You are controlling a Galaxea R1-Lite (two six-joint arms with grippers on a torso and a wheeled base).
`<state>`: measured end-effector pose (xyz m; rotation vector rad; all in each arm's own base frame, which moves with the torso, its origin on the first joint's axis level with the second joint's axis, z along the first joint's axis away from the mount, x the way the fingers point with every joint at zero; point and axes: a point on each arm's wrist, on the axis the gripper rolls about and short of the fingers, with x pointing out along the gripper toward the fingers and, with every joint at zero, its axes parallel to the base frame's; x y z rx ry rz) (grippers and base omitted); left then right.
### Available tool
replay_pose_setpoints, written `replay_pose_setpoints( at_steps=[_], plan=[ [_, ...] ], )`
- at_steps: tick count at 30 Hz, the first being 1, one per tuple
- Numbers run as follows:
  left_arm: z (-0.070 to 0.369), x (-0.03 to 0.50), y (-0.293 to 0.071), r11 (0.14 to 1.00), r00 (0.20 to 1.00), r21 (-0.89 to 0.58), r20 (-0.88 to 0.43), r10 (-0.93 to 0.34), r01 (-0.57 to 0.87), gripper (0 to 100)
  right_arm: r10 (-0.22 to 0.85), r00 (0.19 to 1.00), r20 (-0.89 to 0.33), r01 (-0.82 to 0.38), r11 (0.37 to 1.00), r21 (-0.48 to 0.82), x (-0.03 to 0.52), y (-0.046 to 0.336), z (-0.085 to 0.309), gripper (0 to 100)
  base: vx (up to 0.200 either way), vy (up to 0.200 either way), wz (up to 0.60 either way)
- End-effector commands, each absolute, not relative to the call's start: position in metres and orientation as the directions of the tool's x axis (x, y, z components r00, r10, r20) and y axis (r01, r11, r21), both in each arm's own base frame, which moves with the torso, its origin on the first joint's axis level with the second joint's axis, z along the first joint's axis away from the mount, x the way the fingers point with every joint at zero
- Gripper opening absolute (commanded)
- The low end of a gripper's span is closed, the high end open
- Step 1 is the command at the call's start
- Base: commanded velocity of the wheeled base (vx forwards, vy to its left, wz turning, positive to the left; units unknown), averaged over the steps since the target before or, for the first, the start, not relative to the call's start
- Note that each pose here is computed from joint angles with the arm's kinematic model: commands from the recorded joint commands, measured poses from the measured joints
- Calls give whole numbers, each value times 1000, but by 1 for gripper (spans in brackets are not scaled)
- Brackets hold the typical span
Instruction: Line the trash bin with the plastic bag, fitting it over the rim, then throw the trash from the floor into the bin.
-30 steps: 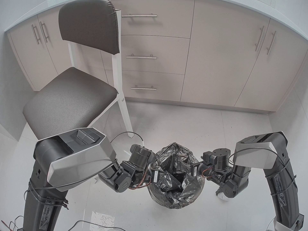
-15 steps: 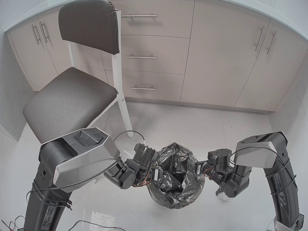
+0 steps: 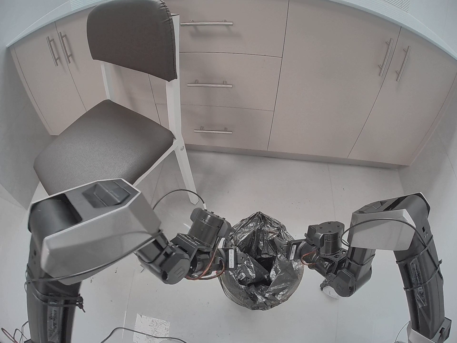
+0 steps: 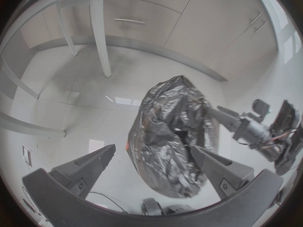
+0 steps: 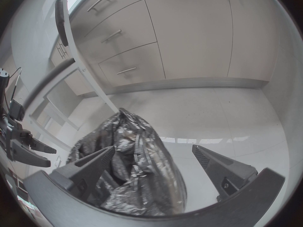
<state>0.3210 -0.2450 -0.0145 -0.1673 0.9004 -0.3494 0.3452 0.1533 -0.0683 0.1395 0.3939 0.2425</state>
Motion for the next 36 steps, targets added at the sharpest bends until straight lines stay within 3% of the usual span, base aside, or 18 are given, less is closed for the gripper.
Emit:
replay_pose_setpoints(
  at_steps=[1,4,5,7,8,10,12,18,22,23,24,25,28,29,33,36],
  plan=[
    [53,253,-209,846,513,-434,-672,-533,311,100,397,875,-278,-323,905,276,305,182,-8,100,0,0,0],
    [40,240,-192,849,516,-434,-674,-529,302,100,363,898,-250,-292,915,277,308,173,6,100,0,0,0],
    [28,235,-175,855,534,-438,-669,-517,279,100,267,932,-245,-198,941,274,323,144,12,100,0,0,0],
    [20,233,-167,849,533,-450,-663,-526,278,100,211,946,-248,-141,952,272,333,126,13,100,0,0,0],
    [8,229,-159,822,509,-487,-647,-567,295,100,112,962,-251,-42,962,270,355,94,15,100,0,0,0],
    [4,228,-157,807,497,-505,-638,-588,307,100,77,964,-254,-6,963,270,365,82,16,100,0,0,0],
    [-13,231,-155,738,462,-571,-578,-673,360,100,-32,956,-291,111,960,259,407,40,24,100,0,0,0],
    [-29,235,-153,729,461,-568,-567,-683,381,100,-145,931,-335,210,963,168,502,-8,41,100,0,0,0],
    [-29,235,-152,730,461,-567,-568,-682,382,100,-204,921,-333,251,962,105,552,-18,19,100,0,0,0],
    [-29,235,-152,730,461,-567,-568,-682,382,100,-224,881,-416,276,959,67,550,-18,-13,100,0,0,0],
    [-29,235,-152,730,461,-567,-568,-682,382,100,-224,881,-416,276,959,67,550,-18,-13,100,0,0,0],
    [-30,235,-152,730,460,-566,-569,-682,383,100,-257,767,-588,309,951,-14,540,-19,-82,100,0,0,0],
    [-30,234,-152,731,457,-556,-571,-682,395,100,-265,583,-768,303,948,-97,515,-20,-155,100,0,0,0],
    [-32,234,-152,733,454,-544,-576,-680,408,100,-261,426,-866,280,948,-149,492,-20,-199,100,0,0,0],
    [-32,233,-151,734,452,-534,-579,-679,419,100,-238,260,-936,240,955,-176,474,-25,-207,100,0,0,0],
    [-32,233,-151,735,451,-533,-580,-678,419,100,-212,294,-932,243,960,-141,477,-26,-206,100,0,0,0]
  ],
)
